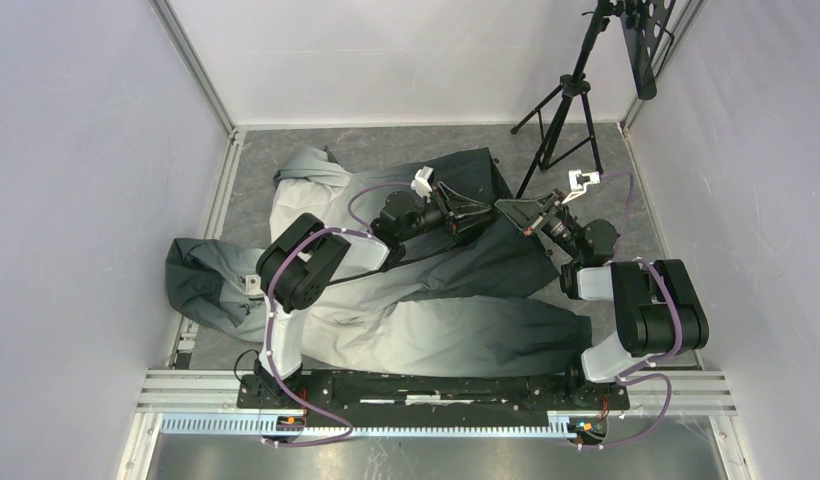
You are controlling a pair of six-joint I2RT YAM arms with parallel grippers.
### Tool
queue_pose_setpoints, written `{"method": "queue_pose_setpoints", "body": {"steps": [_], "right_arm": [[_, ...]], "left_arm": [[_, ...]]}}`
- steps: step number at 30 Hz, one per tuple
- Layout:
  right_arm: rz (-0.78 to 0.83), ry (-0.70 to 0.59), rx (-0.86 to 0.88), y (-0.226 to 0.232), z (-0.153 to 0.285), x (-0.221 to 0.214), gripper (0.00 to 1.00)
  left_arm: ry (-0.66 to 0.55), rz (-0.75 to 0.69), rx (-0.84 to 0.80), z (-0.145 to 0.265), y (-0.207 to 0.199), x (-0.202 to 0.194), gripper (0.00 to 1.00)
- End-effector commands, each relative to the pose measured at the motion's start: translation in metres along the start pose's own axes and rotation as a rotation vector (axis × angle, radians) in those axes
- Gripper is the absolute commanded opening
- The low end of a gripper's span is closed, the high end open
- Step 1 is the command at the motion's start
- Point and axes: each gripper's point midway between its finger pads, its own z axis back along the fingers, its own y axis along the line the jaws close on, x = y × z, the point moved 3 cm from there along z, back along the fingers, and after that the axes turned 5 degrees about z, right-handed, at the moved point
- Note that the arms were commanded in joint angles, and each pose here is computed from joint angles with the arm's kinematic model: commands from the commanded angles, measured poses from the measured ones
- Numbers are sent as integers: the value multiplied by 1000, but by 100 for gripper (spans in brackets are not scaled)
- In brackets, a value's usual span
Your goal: Zip up the jacket
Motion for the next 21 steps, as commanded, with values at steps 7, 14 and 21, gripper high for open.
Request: {"method": "queue_pose_setpoints", "body": {"steps": [7,14,21], "right_arm": [[75,-40,77,14,-5,16,0],[72,-38,78,13,-5,15,0],[71,-35,76,12,-5,14,0]], "left_arm": [[-12,-55,-79,2,-27,0,30],[-13,-65,-71,2,-25,0,25],[-10,-74,-79,1,-27,0,24]]}}
